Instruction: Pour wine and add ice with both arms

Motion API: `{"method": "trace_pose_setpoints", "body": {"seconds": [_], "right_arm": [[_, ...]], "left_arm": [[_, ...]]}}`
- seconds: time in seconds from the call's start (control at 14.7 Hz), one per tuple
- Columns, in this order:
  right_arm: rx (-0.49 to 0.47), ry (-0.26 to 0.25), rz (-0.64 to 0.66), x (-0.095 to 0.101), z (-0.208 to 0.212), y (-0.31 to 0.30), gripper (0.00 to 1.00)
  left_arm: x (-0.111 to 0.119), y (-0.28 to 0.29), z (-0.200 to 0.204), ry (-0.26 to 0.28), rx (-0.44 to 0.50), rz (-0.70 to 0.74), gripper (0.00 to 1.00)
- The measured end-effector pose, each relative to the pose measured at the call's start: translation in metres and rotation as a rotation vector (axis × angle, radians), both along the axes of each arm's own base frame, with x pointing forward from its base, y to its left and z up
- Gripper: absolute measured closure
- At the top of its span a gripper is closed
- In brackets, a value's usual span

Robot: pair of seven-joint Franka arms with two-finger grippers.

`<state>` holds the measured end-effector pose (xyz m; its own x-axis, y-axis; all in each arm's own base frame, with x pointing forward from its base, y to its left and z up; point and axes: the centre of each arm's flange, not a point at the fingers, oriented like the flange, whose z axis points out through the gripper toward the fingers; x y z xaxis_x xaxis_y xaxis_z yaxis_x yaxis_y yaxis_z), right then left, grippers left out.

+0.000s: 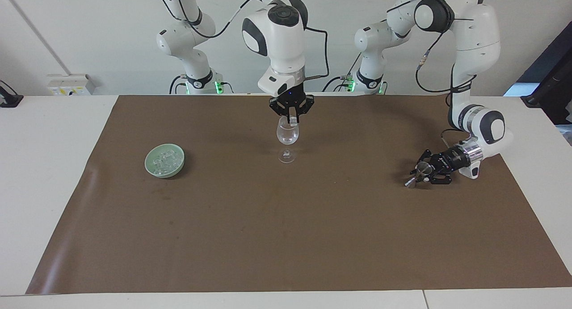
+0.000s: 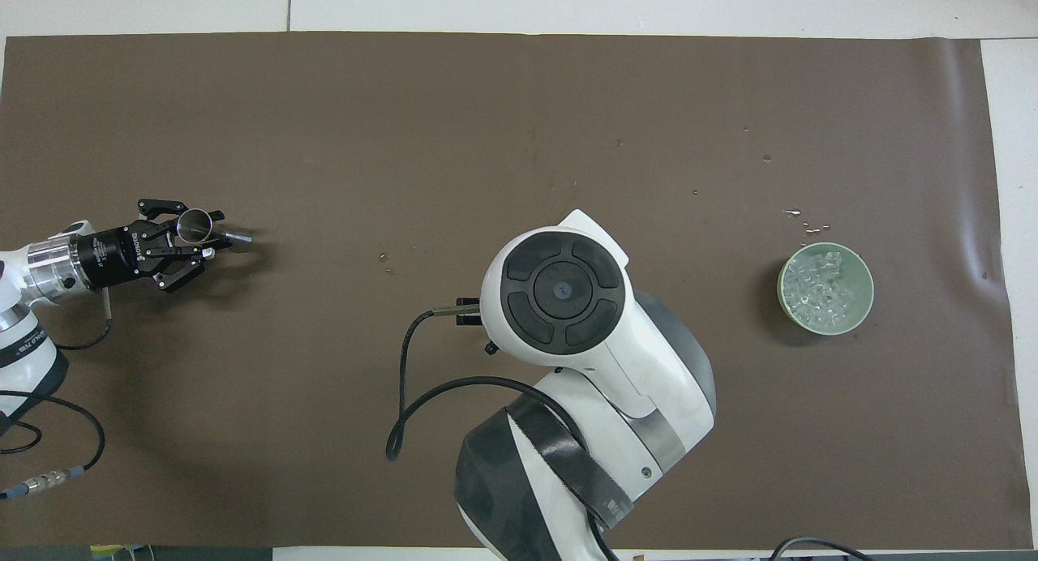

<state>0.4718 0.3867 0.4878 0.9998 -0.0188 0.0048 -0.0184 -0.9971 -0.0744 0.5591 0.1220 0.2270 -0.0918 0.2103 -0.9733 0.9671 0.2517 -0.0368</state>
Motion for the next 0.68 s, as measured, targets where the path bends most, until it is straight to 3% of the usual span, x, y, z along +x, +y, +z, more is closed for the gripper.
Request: {"method": "trace_pose_setpoints", "body": {"seconds": [0.27, 0.34, 0.55, 0.68], "right_arm": [[-0.009, -0.002, 0.003, -0.004, 0.0, -0.004, 0.75], [-0.008, -0.003, 0.003, -0.004, 0.002, -0.004, 0.74], [-0.013, 0.005, 0.005, -0.006, 0.005, -0.005, 0.54], [-0.021, 0.017, 0.013, -0.011, 0.013, -0.003, 0.53]], "left_arm": [[-0.001, 0.002, 0.001, -0.005, 0.021, -0.021, 0.04], [0.0, 0.005, 0.003, -0.011, 0.045, -0.043, 0.0], [0.007, 0.021, 0.021, -0.058, 0.158, -0.115, 0.0], [0.01, 0.041, 0.037, -0.077, 0.253, -0.155, 0.0]]}}
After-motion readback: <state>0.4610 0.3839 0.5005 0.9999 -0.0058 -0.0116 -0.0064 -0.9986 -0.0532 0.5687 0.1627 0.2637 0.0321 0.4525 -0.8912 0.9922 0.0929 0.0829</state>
